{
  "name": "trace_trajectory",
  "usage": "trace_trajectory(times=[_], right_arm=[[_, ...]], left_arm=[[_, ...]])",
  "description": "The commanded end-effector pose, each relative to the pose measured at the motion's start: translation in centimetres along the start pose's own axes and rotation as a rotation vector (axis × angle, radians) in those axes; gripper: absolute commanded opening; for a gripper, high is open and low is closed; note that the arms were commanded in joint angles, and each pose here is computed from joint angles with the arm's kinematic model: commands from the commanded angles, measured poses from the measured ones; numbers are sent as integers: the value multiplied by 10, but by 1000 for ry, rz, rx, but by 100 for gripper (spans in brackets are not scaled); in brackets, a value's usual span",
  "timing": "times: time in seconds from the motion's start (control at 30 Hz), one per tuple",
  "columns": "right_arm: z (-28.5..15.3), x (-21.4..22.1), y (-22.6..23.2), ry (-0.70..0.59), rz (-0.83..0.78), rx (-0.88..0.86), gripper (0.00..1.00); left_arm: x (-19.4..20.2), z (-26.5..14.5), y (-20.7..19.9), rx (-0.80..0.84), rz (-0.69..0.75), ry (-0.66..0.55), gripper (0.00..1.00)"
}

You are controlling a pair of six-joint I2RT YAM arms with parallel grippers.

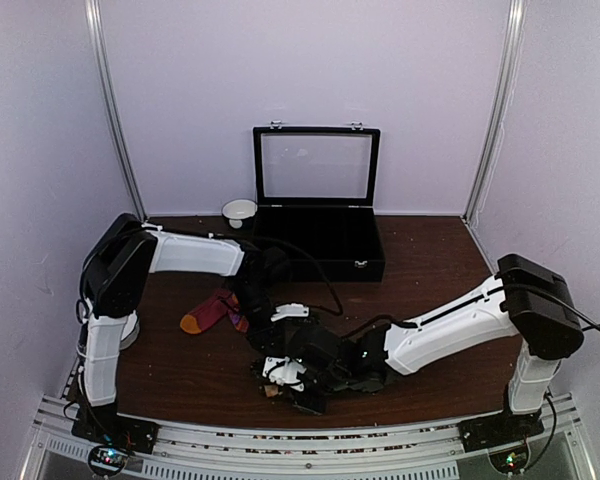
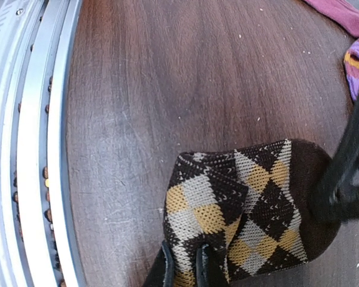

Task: Roll the socks
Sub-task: Roll the sock at the center of the board.

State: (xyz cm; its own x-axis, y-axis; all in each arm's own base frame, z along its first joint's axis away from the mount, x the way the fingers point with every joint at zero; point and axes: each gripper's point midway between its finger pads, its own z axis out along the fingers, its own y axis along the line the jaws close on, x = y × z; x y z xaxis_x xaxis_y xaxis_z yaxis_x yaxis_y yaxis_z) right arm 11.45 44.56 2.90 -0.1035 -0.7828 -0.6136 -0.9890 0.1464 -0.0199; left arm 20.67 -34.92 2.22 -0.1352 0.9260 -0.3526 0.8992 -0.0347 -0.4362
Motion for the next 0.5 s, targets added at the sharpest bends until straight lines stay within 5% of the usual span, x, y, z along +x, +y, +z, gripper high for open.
trace_trajectory(times=[0.0, 0.47], right_arm=[[3, 94, 23, 323, 132, -53, 2], [30, 107, 40, 426, 506, -207, 0]], left_arm=[[-11, 17, 5, -12, 18, 23, 39], [-38, 12, -5, 79, 42, -57, 31]])
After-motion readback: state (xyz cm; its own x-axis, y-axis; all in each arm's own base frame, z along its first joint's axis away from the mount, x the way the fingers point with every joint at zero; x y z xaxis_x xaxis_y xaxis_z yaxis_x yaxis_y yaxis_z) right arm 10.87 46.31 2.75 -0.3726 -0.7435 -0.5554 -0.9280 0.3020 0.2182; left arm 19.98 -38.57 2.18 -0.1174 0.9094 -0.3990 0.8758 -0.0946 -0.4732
